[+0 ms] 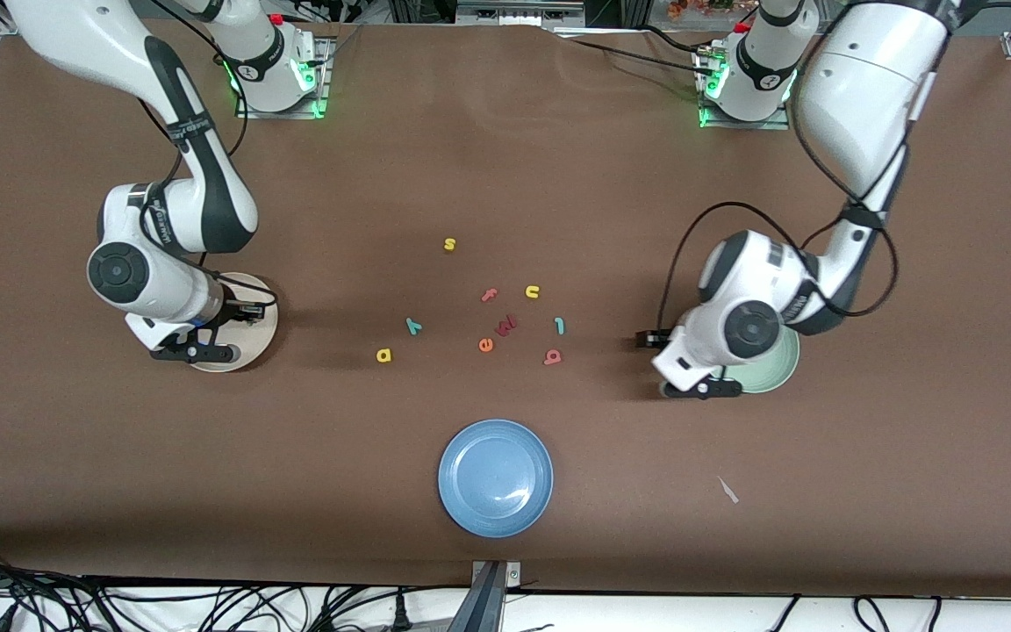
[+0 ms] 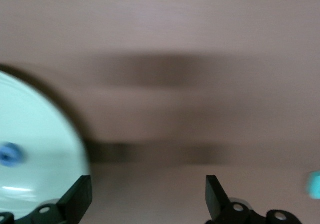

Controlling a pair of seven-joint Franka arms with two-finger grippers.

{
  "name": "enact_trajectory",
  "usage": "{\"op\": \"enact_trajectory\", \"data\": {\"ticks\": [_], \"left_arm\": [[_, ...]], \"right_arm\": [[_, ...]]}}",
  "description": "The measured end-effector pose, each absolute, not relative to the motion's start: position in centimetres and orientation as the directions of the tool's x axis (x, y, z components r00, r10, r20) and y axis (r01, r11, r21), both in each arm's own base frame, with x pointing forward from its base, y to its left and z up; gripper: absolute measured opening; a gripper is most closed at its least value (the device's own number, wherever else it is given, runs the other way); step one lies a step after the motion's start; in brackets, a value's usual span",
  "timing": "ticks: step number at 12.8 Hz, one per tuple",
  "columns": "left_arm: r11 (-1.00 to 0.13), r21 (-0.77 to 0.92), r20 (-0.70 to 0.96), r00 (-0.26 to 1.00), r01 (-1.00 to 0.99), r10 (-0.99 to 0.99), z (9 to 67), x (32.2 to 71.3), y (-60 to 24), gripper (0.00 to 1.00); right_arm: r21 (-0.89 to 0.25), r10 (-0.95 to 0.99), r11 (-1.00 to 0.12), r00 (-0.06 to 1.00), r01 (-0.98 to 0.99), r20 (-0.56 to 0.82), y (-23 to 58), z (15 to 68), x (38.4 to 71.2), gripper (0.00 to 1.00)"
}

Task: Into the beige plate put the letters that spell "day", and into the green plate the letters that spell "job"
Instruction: 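Grasp the cyan l and yellow d with the left and right grippers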

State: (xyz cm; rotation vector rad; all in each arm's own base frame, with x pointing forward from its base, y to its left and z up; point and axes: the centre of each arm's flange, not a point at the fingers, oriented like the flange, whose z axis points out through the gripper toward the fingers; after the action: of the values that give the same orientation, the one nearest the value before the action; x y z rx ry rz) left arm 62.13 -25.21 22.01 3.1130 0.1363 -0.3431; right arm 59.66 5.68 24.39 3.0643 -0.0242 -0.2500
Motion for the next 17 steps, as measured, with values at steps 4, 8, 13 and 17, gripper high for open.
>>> {"op": "enact_trajectory", "data": {"ticks": [4,8,13,17], "left_arm": [[-0.967,-0.026,-0.167,0.952,0.255,0.256,22.2,58.5,-34.6,1.00],[-0.964,0.011,-0.111,0.959,0.265,0.262,21.4,56.7,-39.7,0.92],[-0.968,0.012,-0.122,0.961,0.252,0.249,18.2,55.9,-40.8,0.61],[-0.967,0.020,-0.118,0.961,0.255,0.251,17.6,56.0,-40.8,0.30]], "right_arm": [[0.058,0.021,-0.998,0.986,0.031,-0.165,4.5,23.7,60.7,0.67],[0.032,0.050,-0.998,0.988,0.055,-0.144,8.9,25.7,61.7,1.00],[0.006,-0.073,-0.997,0.991,-0.073,-0.114,16.3,27.0,62.3,1.00],[-0.016,-0.095,-0.995,0.989,-0.097,-0.112,22.2,25.9,62.7,1.00]]}}
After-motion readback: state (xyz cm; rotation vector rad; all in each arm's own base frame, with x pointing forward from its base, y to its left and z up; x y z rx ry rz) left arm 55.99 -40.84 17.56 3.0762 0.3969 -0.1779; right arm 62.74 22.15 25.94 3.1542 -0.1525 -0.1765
